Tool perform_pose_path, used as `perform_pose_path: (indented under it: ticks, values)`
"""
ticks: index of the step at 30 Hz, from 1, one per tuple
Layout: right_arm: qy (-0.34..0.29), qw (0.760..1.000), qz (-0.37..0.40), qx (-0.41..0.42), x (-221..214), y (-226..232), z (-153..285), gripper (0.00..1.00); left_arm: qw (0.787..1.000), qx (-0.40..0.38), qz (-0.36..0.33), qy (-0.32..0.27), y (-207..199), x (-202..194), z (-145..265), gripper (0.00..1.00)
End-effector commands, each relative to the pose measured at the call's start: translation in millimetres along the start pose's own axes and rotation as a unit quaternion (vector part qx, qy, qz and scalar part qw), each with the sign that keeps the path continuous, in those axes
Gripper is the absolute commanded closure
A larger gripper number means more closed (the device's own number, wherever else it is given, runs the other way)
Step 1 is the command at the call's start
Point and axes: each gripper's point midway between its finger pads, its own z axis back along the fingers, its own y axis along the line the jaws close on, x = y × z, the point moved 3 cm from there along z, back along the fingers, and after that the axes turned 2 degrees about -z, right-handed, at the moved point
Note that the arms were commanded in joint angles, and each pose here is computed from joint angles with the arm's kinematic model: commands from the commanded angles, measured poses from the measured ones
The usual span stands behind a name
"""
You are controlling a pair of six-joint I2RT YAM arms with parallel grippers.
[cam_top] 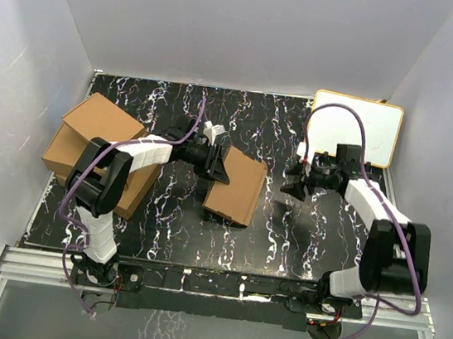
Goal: Fold the paper box
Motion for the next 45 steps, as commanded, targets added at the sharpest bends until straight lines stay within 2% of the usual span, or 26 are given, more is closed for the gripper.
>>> perform_pose_path:
  ticks: [1, 4, 10, 14, 16, 23, 29, 33, 37, 41, 45]
  values:
    - [-0.06, 0.997, 0.048, 0.029, 22, -32, -14, 0.36, 0.998, 0.028, -0.045, 0.024, 20, -6, -5, 0.96]
    - [-0.055, 0.997, 0.044, 0.035, 24, -46, -29, 0.32, 0.997, 0.022, -0.063, 0.039, 22, -7, -6, 0.96]
    - [-0.054, 0.996, -0.062, 0.031, 25, -67, -39, 0.28, 0.992, 0.002, -0.109, 0.067, 22, -6, -6, 0.96]
    - [-0.067, 0.988, -0.141, 0.011, 27, -68, -15, 0.27, 0.987, -0.022, -0.132, 0.088, 19, -5, -6, 0.96]
    - [-0.072, 0.985, -0.156, 0.002, 25, -64, -4, 0.27, 0.984, -0.037, -0.14, 0.102, 17, -5, -6, 0.96]
    - [-0.119, 0.978, -0.171, 0.006, 6, -47, 25, 0.28, 0.976, -0.088, -0.155, 0.128, 8, -1, -7, 0.96]
    - [-0.124, 0.985, -0.118, -0.022, -9, -21, 27, 0.28, 0.969, -0.128, -0.169, 0.13, 3, 2, -9, 0.96]
    - [-0.138, 0.985, -0.087, -0.058, -6, -21, 29, 0.28, 0.966, -0.141, -0.173, 0.13, 1, 2, -12, 0.96]
    - [-0.143, 0.986, -0.074, -0.051, -9, -20, 27, 0.28, 0.964, -0.147, -0.176, 0.136, 1, -1, -16, 0.96]
    - [-0.149, 0.987, -0.055, -0.041, -10, -18, 24, 0.34, 0.963, -0.146, -0.178, 0.143, 1, -4, -19, 0.96]
    - [-0.144, 0.986, -0.074, -0.033, -12, -21, 16, 0.41, 0.962, -0.145, -0.178, 0.145, 2, -5, -21, 0.96]
